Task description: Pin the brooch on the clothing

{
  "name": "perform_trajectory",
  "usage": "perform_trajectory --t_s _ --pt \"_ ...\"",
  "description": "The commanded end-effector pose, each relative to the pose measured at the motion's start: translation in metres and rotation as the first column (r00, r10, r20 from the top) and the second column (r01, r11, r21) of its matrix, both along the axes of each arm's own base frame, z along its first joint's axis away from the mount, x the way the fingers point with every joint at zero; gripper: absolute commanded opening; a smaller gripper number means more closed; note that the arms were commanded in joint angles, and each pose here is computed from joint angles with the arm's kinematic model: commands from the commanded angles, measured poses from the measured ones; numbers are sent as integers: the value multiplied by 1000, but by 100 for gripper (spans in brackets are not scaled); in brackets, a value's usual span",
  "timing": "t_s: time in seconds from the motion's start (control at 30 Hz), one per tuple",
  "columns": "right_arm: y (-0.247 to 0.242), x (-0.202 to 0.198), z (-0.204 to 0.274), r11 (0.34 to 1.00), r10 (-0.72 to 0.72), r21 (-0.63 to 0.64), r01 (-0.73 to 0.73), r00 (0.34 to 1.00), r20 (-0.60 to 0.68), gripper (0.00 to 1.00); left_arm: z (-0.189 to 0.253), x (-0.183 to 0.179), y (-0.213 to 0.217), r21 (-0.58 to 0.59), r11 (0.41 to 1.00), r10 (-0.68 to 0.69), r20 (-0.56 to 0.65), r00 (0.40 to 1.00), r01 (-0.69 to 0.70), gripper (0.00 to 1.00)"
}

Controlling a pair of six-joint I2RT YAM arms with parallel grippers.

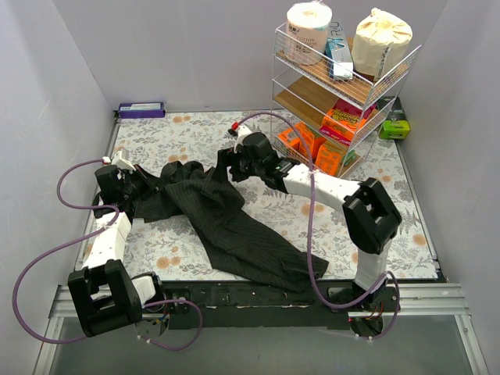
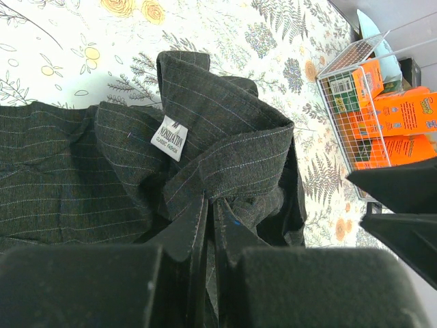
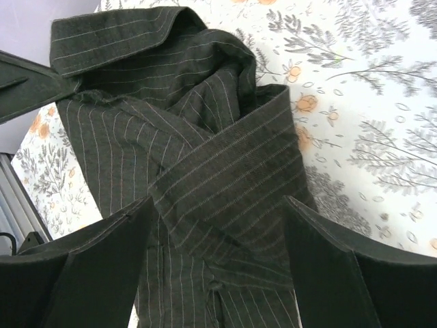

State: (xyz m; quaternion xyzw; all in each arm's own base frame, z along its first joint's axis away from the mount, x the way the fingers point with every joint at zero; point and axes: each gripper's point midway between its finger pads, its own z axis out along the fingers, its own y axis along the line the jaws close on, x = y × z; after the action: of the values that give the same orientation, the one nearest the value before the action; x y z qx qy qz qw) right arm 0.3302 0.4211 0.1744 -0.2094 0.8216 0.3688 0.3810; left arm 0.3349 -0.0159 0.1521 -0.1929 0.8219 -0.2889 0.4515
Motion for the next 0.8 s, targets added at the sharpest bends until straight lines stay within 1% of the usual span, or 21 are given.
perform_trajectory --t_s 0.0,0.03,0.07,0.17,0.2,0.23,0.3,0.33,0.4,0.43,0.47,0.5,0.53,0.57,0.63,0.67,0.77 --pt "33 12 23 995 32 92 -32 999 4 82 10 2 1 23 1000 -7 34 999 7 0" --pt "36 16 9 997 24 75 -22 999 -24 82 10 1 1 23 1000 -7 35 999 6 0" --pt "42 21 15 996 20 85 -19 1000 -16 82 11 1 1 23 1000 -5 37 999 4 0" --pt "47 32 -6 999 -15 36 17 999 -40 82 12 1 0 23 1000 -10 40 999 9 0" --pt "49 40 -2 999 -41 34 41 999 -23 83 12 1 0 24 1000 -10 41 999 9 0" --pt "50 42 -16 999 -53 2 53 998 -42 82 13 2 0 23 1000 -11 43 999 10 0" --pt "50 50 -19 996 -88 -34 87 996 -30 83 12 2 0 19 1000 -13 40 999 12 0" --pt "47 51 -36 992 -101 -82 97 994 -48 83 12 2 0 18 1000 -14 39 999 13 0" --pt "44 56 -45 983 -133 -130 128 991 -28 82 12 2 0 20 1000 -13 39 999 13 0" --pt "44 56 -54 981 -134 -150 127 990 -39 81 12 2 0 19 1000 -14 42 999 13 0" --pt "45 55 -59 980 -126 -158 117 991 -46 78 12 2 0 20 1000 -13 42 999 12 0" --pt "47 54 -63 982 -110 -159 101 993 -48 69 12 2 0 19 1000 -14 43 999 13 0" --pt "47 52 -69 981 -105 -169 94 993 -58 65 13 2 0 20 1000 -13 43 999 12 0" --pt "48 52 -72 982 -98 -168 87 993 -63 56 12 3 0 20 1000 -13 42 999 12 0" --pt "48 51 -72 984 -93 -161 81 993 -66 47 12 3 1 21 1000 -11 41 999 10 0" --pt "46 50 -74 983 -92 -166 80 993 -68 34 12 3 0 21 1000 -12 41 999 11 0" --pt "44 49 -62 985 -91 -151 83 995 -50 14 11 3 1 22 1000 -11 40 999 10 0"
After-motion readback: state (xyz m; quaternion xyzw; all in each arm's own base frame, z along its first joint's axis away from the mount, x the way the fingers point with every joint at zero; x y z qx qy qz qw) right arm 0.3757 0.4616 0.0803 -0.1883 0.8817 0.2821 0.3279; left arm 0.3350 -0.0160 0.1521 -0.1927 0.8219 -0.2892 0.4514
